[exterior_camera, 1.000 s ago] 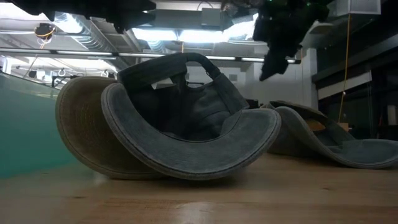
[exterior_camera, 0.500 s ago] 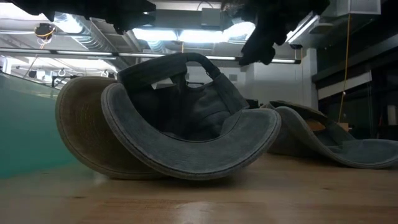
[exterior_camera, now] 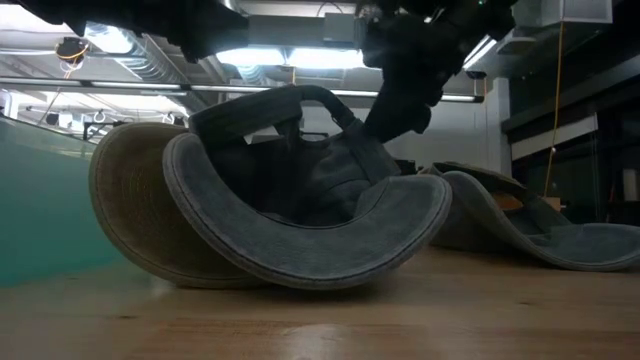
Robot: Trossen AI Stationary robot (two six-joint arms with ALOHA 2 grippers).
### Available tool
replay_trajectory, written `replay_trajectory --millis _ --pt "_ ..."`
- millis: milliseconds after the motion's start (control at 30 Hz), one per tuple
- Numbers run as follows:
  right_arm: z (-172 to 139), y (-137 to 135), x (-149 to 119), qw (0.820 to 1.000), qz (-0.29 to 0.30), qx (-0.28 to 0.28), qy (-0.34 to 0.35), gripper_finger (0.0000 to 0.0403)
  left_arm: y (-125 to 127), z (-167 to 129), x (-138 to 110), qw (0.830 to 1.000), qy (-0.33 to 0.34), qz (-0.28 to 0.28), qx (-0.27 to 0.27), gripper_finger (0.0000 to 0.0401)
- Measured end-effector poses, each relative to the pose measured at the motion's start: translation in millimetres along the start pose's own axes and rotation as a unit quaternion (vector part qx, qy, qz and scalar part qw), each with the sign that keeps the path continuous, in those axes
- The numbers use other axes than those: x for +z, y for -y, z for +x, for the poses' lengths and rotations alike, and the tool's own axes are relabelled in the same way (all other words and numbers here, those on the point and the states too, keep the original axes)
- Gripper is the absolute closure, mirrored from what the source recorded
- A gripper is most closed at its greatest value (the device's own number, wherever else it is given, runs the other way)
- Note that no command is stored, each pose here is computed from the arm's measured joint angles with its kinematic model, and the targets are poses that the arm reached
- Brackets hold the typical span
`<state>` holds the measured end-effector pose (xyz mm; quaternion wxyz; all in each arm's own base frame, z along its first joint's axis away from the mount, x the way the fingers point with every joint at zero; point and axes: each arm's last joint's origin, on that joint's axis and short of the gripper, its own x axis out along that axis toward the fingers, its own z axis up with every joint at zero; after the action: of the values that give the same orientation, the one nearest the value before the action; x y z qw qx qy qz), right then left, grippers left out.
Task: Pick & Place hat
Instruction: Put the bottom left blue cap into the green bin
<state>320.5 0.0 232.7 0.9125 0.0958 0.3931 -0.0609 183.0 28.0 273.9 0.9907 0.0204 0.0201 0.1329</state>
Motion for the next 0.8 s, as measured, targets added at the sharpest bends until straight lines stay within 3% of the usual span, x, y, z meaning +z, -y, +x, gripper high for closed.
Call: replay_trajectory --millis 400,800 --pt "8.2 -5.4 2.6 0.999 -0.012 -0.036 0.032 0.021 0.0 0.0 -0.5 1.0 -0.003 -0.001 0.0 0.0148" --pt "8.1 -7.0 2.0 0.998 -0.044 -0.036 0.029 0.0383 0.0 0.0 -0.5 1.0 -0.003 -0.002 0.0 0.0148"
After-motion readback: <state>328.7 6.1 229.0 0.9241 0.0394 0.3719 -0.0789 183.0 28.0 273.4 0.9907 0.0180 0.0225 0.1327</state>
